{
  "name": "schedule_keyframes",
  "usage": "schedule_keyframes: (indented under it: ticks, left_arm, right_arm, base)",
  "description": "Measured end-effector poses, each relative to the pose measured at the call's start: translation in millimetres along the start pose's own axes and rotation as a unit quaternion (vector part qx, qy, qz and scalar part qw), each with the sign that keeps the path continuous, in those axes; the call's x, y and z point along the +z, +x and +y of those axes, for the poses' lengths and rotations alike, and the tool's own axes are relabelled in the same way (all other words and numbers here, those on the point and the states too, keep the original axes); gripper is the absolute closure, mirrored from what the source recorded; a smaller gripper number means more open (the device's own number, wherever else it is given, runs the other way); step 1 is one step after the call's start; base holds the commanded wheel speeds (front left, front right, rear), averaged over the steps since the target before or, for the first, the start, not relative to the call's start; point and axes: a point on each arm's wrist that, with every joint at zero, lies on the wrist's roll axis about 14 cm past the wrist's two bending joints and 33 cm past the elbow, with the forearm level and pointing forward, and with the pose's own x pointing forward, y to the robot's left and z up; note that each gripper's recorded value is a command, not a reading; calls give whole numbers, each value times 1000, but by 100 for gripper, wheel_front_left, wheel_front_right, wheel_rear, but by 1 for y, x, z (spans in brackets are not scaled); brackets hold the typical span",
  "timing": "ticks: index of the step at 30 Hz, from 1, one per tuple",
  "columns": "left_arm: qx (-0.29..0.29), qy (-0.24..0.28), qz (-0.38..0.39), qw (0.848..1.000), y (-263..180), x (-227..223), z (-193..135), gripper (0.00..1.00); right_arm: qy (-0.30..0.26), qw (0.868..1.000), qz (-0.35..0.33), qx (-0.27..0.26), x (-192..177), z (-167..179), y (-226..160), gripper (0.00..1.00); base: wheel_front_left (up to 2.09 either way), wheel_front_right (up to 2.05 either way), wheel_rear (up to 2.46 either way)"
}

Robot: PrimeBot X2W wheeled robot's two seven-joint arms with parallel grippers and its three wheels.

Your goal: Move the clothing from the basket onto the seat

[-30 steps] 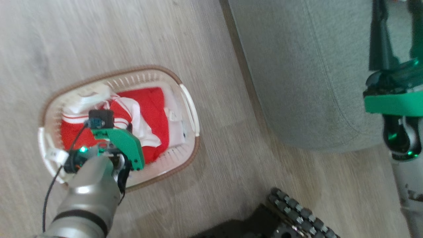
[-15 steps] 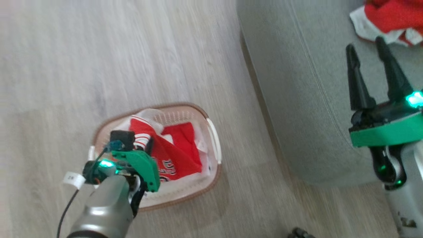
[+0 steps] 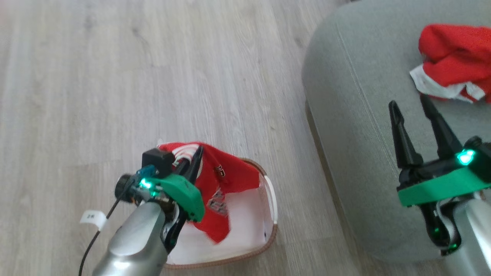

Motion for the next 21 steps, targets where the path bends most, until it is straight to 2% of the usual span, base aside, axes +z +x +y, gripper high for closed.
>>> schedule_keyframes:
  ticks: [10, 21]
  left_arm:
    - [-40, 62, -139, 988, -22, 106, -28, 100]
    - [-76, 110, -219, 967, -36, 190, -60, 100]
  right_arm:
    - [11, 999, 8, 35, -3, 30, -19, 0]
    - [18, 998, 11, 60, -4, 49, -25, 0]
  base:
    - [0, 0, 0]
    - [0, 0, 0]
